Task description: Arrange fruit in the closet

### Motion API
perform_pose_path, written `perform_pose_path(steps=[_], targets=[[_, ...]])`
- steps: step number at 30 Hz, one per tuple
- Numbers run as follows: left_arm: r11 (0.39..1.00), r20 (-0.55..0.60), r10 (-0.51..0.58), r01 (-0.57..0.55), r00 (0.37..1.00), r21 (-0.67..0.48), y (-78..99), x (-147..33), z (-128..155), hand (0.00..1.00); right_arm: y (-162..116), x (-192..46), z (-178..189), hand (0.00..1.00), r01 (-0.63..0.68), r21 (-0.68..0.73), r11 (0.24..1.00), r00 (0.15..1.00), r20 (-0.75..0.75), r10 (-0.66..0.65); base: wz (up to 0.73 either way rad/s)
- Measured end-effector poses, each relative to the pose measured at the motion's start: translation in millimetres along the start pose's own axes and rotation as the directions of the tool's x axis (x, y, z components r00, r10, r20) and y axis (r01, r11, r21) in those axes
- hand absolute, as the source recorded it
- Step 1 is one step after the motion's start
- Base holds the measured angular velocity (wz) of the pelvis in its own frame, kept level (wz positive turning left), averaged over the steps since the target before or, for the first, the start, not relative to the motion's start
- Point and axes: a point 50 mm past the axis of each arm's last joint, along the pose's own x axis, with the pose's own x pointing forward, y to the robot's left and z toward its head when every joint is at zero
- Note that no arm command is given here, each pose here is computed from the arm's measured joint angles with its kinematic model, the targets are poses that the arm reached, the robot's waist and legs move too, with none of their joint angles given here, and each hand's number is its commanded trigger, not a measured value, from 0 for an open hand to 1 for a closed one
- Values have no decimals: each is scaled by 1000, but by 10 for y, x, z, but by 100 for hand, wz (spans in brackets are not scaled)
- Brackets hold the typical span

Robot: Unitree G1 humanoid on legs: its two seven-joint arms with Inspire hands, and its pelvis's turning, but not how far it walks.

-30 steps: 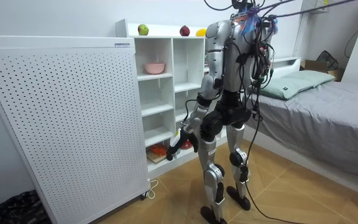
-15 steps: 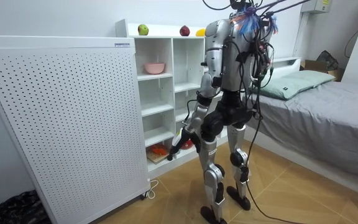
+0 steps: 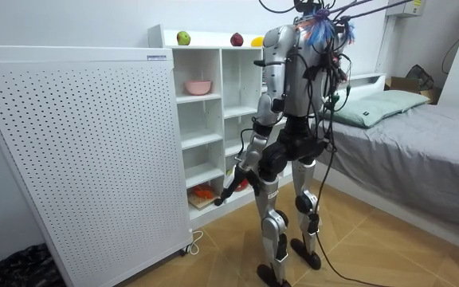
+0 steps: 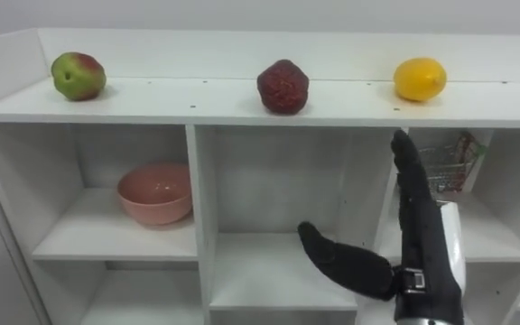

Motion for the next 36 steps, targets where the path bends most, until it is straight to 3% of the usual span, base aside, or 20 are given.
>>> perform_pose_path(steps=[6, 15, 22, 30, 36], targets=[[1000, 0, -13, 13, 1000, -18, 56, 17, 5, 0, -75, 292, 210, 0, 38, -14, 999, 991, 132, -36, 4], [999, -30, -38, 38, 999, -6, 100, 22, -62, 0, -80, 554, 350, 0, 65, 49, 997, 979, 191, -73, 11], [999, -46, -54, 53, 998, -11, 123, 22, -108, 0, -225, 762, 254, 0, 98, 29, 995, 984, 149, -101, 2], [999, -59, -40, 39, 997, -13, 225, 40, -111, 0, -320, 974, -12, 0, 81, -14, 997, 997, -3, -81, 0], [1000, -33, -8, 8, 999, -3, 347, 59, -65, 0, -344, 1118, 101, 0, 60, -4, 998, 998, 33, -60, 1]])
